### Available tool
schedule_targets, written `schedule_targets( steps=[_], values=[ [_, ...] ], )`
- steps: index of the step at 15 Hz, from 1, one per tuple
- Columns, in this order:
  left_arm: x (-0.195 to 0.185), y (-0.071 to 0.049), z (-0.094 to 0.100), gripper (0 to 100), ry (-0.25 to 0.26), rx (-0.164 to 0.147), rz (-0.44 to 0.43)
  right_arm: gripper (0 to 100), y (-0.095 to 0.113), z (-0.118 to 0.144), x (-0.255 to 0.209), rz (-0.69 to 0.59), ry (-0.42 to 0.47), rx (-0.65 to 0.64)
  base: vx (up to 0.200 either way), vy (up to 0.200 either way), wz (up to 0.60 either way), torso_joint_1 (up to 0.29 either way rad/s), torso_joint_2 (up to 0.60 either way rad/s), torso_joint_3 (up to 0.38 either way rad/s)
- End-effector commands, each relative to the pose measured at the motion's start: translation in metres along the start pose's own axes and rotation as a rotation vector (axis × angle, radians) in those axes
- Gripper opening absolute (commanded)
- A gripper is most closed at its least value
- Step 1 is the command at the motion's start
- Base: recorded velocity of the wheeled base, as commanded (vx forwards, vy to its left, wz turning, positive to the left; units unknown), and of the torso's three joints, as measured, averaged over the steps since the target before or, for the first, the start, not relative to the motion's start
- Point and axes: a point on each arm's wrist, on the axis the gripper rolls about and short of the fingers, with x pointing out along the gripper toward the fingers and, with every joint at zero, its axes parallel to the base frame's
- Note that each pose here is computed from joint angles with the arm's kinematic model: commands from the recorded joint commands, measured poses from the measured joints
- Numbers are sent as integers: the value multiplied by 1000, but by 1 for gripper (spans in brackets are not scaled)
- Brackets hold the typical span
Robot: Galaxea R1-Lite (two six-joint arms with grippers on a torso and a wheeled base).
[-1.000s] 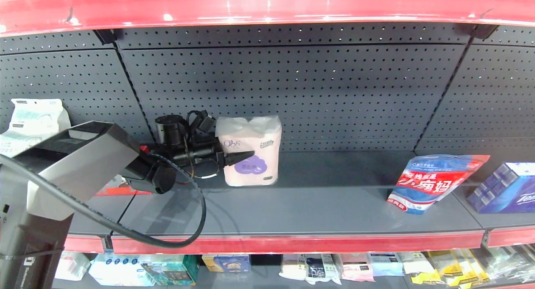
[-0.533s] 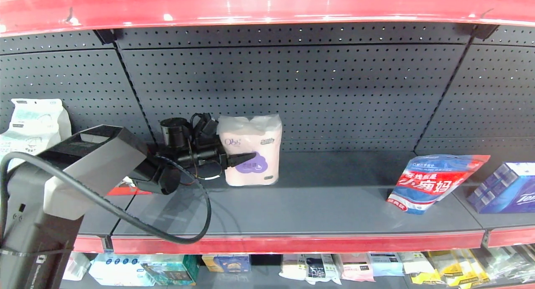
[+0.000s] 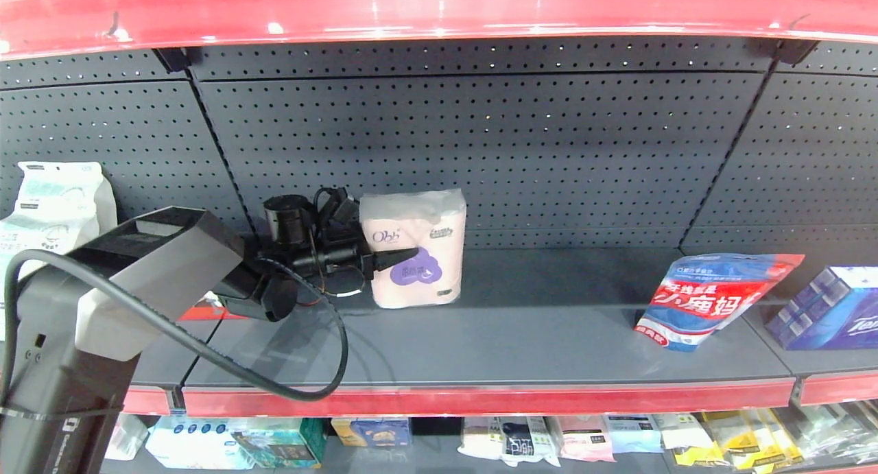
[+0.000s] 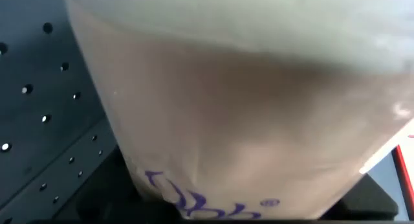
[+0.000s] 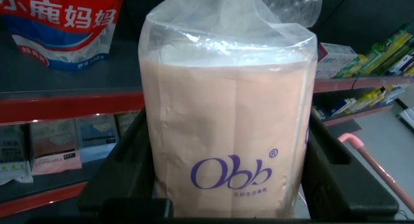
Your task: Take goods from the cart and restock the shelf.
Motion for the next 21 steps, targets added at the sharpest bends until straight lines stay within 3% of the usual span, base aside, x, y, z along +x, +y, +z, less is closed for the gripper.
schedule_targets(
  steps=[1, 4, 7, 10, 12, 16, 21],
  values=[
    [-7, -2, 6, 0, -12, 15, -4, 0, 0, 0, 0, 0, -1, 0, 0, 0, 0, 0, 0, 0],
    [-24, -9, 13, 0, -17, 13, -10, 0, 1, -1, 1, 2, 6, -2, 0, 0, 0, 0, 0, 0],
    [-38, -16, 20, 0, -64, 6, -31, 0, 1, -2, 1, 5, 8, -3, 0, 0, 0, 0, 0, 0],
    [-46, -31, 23, 0, -128, 5, -52, 0, 1, -1, 1, 6, 3, -4, 0, 0, 0, 0, 0, 0],
    [-49, -37, 17, 0, -126, -8, -53, 0, 1, -1, 1, 6, 3, -2, 0, 0, 0, 0, 0, 0],
    [-55, -51, 5, 0, -86, -63, -88, 0, 1, -1, 0, 8, 0, -3, 0, 0, 0, 0, 0, 0],
    [-50, -56, 1, 0, -78, -81, -110, 0, 0, 1, 0, 1, -6, 1, 0, 0, 0, 0, 0, 0]
  ],
)
